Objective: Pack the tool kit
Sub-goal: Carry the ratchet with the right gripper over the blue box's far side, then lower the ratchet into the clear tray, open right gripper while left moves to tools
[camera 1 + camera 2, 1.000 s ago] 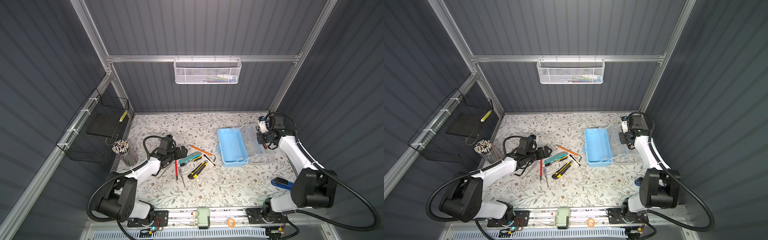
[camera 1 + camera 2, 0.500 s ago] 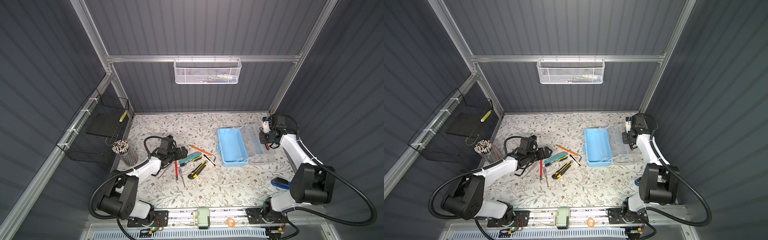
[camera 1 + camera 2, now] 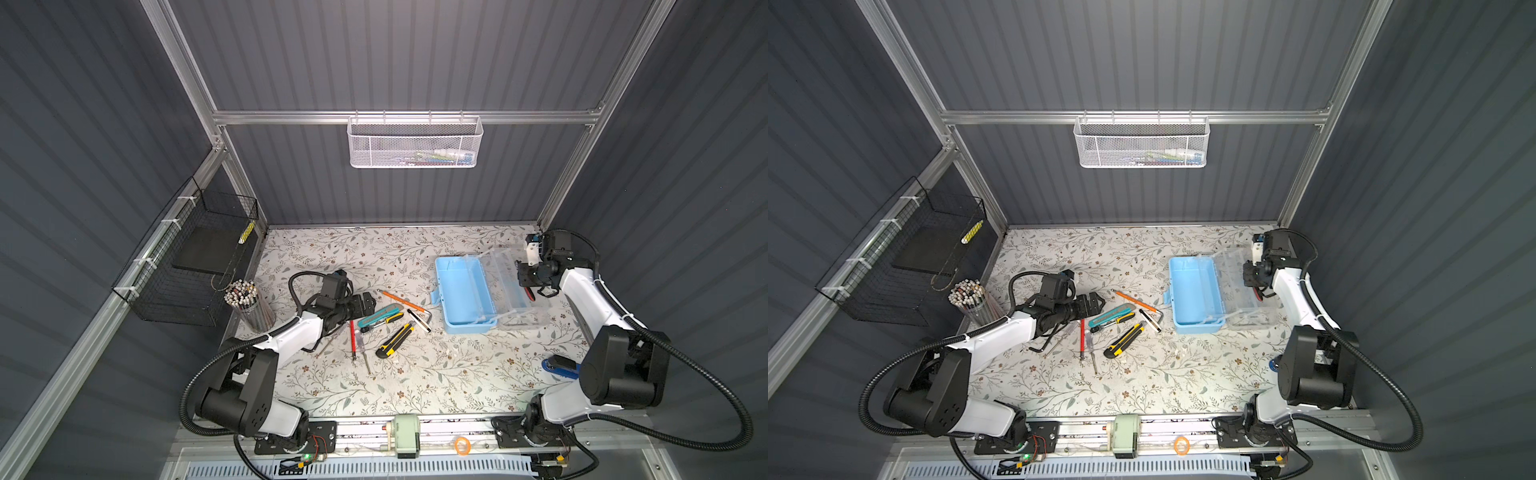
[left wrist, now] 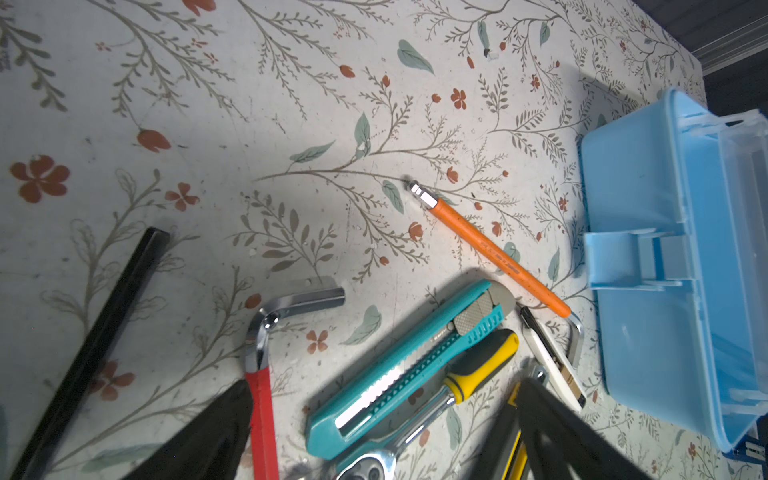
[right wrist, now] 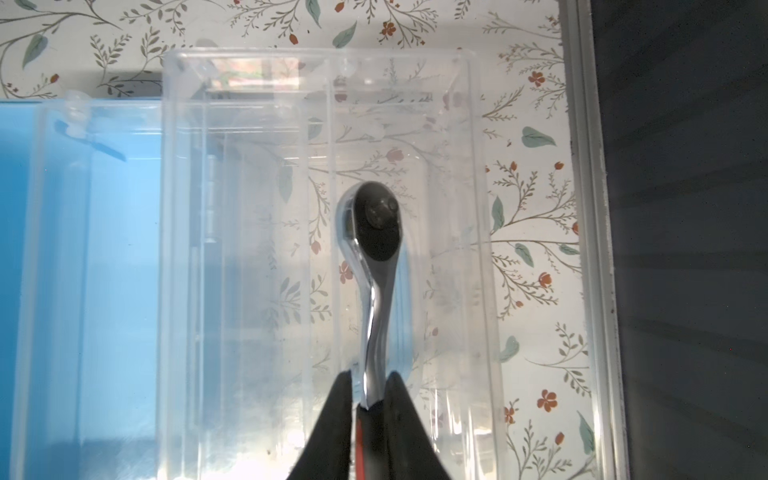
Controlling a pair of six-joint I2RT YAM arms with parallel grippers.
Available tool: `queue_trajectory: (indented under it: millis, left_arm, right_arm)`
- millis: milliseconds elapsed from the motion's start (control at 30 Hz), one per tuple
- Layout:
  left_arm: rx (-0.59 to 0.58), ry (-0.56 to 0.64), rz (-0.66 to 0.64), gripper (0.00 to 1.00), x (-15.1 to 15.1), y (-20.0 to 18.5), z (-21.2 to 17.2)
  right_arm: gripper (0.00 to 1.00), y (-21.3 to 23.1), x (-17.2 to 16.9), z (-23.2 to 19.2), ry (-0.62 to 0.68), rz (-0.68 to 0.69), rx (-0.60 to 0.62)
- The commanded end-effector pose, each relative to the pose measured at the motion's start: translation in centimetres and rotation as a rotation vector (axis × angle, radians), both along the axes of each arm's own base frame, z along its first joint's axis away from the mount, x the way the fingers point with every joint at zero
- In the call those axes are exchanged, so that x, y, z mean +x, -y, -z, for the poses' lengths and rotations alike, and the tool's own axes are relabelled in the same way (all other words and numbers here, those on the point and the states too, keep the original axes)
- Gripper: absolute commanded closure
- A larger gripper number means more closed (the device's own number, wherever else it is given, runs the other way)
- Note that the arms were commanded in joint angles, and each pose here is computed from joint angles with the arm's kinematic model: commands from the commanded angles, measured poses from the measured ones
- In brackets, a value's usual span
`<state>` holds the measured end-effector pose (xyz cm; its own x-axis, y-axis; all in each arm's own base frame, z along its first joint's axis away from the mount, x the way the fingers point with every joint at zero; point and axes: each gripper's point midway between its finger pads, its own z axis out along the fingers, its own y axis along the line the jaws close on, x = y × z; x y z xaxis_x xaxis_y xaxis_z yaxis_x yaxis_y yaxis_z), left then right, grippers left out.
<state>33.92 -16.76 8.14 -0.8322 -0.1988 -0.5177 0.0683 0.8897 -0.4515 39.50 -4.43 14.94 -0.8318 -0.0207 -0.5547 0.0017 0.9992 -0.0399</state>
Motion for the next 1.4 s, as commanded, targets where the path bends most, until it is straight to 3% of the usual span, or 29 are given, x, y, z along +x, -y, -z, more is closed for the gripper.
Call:
queue_trajectory:
  millis: [0,100,567,700,800,967,1133,1267,1367]
  left_arm:
    - [0.003,0.005,0.011,0.00,0.4,0.0,-0.7]
    - [0.010,0.005,0.005,0.00,0.5,-0.1,-1.0]
    - [0.137,-0.088,-0.030,0.00,-0.1,-2.0,1.4]
    - [0.153,-0.101,-0.012,0.02,-0.7,-2.1,1.5]
    - [0.168,-0.077,0.103,0.09,-1.3,-0.6,1.3]
    - [0.343,-0.047,0.338,0.18,-2.3,1.5,1.5]
    - [0.359,-0.015,0.455,0.25,-2.5,3.7,1.9]
    - [0.386,-0.032,0.542,0.39,-2.8,5.0,2.9]
    - [0.402,-0.027,0.573,0.42,-2.9,5.4,3.2]
  right_arm:
    - [0.70,-0.8,-0.6,-1.5,0.020,0.006,0.051]
    - [0.67,-1.0,-0.7,-2.9,0.049,0.015,0.065]
    - [0.27,-4.4,-2.2,-6.6,0.153,0.034,0.144]
    - [0.25,-5.5,-2.7,-6.5,0.161,0.017,0.141]
    - [0.24,-5.6,-2.9,-6.6,0.172,0.011,0.138]
    - [0.22,-5.6,-3.8,-6.5,0.165,0.012,0.138]
    - [0.22,-5.5,-4.4,-6.8,0.173,0.015,0.129]
    - [0.22,-5.8,-4.4,-7.0,0.178,0.006,0.144]
    - [0.21,-5.8,-4.5,-6.8,0.178,0.009,0.143]
